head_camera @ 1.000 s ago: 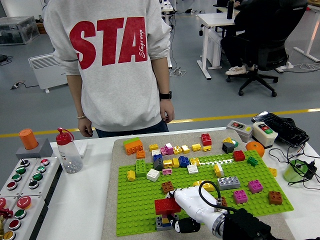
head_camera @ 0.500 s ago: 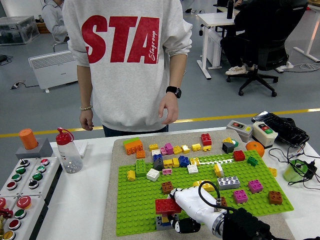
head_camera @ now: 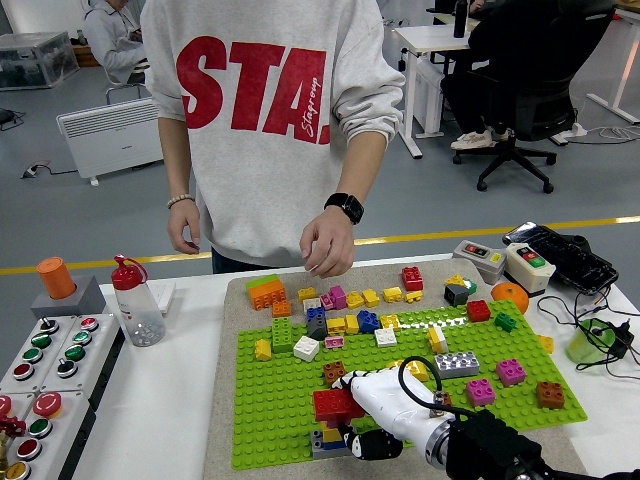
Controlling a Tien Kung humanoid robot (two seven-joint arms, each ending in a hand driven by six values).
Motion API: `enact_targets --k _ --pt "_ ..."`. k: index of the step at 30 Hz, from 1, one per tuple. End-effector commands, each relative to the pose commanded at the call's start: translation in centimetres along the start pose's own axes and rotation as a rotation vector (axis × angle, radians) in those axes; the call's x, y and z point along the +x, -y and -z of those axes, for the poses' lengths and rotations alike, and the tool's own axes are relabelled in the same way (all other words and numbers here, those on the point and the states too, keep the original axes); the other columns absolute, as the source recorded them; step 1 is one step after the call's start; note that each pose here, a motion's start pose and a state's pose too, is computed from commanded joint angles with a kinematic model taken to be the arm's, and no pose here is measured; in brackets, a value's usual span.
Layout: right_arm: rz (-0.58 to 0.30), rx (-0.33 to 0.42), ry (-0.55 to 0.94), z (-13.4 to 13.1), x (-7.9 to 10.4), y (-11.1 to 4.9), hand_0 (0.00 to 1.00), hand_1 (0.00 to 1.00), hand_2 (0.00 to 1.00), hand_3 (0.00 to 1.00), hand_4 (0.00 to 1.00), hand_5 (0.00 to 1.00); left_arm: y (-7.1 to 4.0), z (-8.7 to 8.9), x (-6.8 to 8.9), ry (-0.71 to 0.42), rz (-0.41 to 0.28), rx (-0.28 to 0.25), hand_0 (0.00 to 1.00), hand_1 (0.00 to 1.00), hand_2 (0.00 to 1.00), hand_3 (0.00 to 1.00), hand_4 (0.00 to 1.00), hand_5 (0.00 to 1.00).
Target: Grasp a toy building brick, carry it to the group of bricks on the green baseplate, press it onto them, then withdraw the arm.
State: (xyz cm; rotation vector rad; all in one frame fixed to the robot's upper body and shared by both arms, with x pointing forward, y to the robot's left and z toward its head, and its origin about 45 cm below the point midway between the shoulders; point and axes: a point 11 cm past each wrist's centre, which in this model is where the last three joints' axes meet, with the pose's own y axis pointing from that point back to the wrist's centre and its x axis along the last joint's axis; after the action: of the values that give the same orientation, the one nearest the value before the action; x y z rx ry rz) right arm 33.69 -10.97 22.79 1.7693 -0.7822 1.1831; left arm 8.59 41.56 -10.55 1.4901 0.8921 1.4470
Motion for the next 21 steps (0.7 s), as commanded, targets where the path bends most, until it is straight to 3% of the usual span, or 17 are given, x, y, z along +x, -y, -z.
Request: enact_targets --k 21 --pt "0.008 0.019 -0.001 0.44 0.25 -0.20 0.747 0.766 0.915 0.806 0.622 0.342 0.01 0.03 0.06 -0.002 -0.001 0.001 0.654 0.688 0.670 0.574 0.290 0.998"
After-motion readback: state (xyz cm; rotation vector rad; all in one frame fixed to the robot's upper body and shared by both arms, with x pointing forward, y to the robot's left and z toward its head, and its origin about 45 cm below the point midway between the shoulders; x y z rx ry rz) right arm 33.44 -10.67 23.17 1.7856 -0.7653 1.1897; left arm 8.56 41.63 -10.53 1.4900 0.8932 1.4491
